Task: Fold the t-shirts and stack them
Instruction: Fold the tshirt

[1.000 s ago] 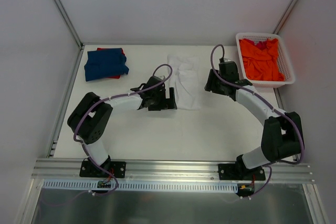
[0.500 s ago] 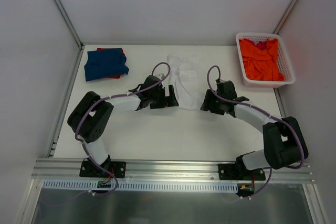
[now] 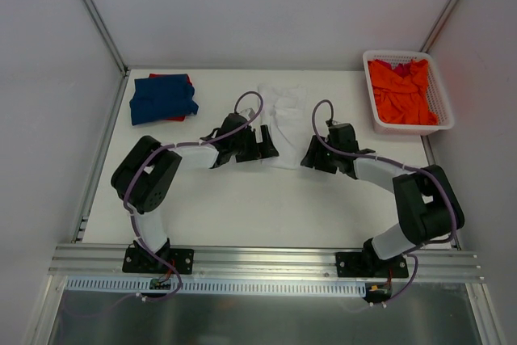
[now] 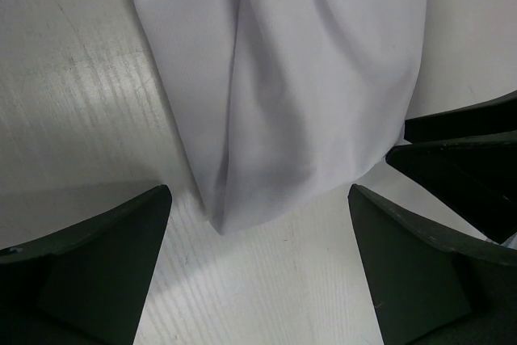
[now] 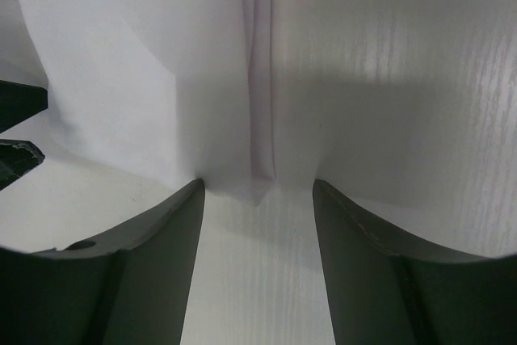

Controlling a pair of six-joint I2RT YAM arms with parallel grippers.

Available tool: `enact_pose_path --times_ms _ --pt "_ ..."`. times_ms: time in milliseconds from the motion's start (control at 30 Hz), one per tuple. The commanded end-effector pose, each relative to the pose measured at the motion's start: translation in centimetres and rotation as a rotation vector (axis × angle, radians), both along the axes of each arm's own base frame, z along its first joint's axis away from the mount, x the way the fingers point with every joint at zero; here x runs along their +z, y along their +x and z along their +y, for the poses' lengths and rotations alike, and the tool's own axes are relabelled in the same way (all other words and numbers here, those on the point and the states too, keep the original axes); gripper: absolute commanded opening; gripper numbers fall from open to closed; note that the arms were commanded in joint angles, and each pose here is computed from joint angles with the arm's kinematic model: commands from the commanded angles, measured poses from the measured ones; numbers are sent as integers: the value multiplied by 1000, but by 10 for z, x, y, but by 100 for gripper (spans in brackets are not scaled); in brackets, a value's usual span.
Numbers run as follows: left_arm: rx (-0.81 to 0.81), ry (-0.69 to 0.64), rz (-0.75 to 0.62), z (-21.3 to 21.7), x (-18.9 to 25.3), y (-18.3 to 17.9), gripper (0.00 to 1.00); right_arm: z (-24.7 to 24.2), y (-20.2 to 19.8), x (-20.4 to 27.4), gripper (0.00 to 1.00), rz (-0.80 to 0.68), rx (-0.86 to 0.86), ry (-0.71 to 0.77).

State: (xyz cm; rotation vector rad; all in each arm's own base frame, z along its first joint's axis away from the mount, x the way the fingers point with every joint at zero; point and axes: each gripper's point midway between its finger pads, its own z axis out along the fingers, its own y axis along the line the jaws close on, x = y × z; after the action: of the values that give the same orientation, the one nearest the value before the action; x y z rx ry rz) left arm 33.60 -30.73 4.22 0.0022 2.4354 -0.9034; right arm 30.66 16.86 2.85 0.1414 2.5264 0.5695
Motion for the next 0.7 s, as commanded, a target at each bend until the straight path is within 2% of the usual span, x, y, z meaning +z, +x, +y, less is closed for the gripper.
enact_pose_path --times_ms 0,233,367,400,500,667 --pt "10 77 112 16 -38 -17 95 8 9 -2 60 -7 8 21" --pt "13 85 121 20 -42 -20 90 14 20 -8 54 -4 12 27" --pt "12 90 134 21 -47 -22 78 16 21 -10 45 3 13 31" --pt "11 92 137 21 -48 -24 72 16 21 -11 43 3 14 32" --pt "10 90 142 22 -49 -25 61 16 20 -11 41 5 13 37" --pt "9 94 149 23 -51 -28 59 17 18 -16 40 13 11 42"
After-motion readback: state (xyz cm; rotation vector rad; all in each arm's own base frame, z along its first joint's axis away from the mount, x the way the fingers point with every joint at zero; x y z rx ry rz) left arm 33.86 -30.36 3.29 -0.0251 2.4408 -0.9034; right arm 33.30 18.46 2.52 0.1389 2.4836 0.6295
